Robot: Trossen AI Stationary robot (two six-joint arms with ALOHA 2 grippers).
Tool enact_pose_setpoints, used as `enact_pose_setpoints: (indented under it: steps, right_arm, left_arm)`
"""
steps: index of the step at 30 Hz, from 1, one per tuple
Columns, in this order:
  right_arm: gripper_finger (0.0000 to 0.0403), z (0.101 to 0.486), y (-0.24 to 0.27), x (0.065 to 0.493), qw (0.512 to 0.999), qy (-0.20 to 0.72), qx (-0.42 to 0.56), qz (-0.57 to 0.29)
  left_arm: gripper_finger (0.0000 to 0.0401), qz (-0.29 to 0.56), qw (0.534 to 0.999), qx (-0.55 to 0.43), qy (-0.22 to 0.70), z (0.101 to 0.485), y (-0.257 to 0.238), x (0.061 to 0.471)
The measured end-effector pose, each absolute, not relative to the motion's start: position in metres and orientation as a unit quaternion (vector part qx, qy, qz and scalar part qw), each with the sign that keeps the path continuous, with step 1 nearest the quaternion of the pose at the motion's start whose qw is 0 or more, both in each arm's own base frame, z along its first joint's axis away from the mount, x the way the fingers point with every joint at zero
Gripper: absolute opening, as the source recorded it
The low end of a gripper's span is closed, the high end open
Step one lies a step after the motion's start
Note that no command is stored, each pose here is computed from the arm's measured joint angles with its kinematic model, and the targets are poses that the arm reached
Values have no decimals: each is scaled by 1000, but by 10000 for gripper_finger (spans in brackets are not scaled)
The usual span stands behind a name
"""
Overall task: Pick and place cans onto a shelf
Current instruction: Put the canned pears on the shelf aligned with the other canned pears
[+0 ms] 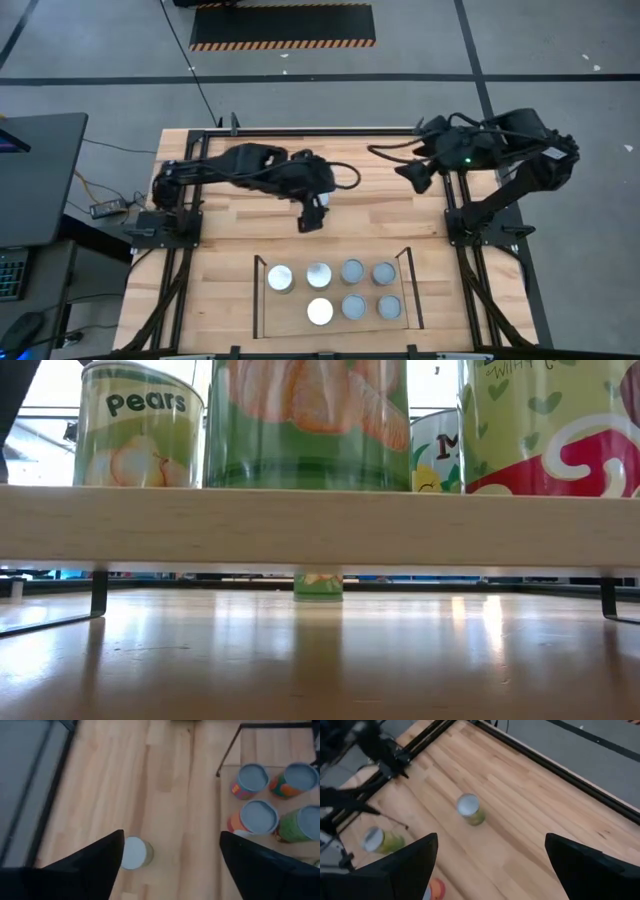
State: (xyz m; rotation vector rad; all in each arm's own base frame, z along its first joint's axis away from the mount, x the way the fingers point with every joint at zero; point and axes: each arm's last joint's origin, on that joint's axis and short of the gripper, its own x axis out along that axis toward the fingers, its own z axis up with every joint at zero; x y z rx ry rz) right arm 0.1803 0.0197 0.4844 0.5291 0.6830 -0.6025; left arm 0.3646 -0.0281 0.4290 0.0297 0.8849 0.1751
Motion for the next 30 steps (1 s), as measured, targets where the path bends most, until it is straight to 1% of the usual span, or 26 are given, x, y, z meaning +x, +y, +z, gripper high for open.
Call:
enact_pose_setpoints:
  steps: [4,6,9,12,16,21,23,26,28,30]
  right_arm:
    - [376,488,23,167,876,327,233,-267]
    - [376,489,23,163,882,326,222,-259]
    - [376,491,21,158,889,327,203,-248]
    - [376,493,21,154,894,330,186,-238]
    - [376,493,20,151,899,331,171,-231]
    - [376,494,20,150,899,331,171,-229]
    - [376,494,20,150,899,330,175,-229]
    - [376,494,20,150,898,330,178,-230]
    - [376,493,20,150,897,329,183,-234]
    - [376,493,20,151,895,327,186,-238]
  left_arm:
    - [299,98,889,-22,446,416,-14,377]
    - [294,111,884,-35,452,411,-7,381]
    - [308,134,873,-61,465,401,4,388]
    - [326,155,846,-80,503,385,12,392]
    - [353,145,810,-77,563,354,17,407]
    - [359,89,802,-30,590,329,21,425]
    - [360,73,799,-26,597,322,29,428]
    - [360,67,803,-15,592,320,46,430]
    - [360,59,810,-24,583,312,58,431]
    - [360,45,800,-34,598,299,68,429]
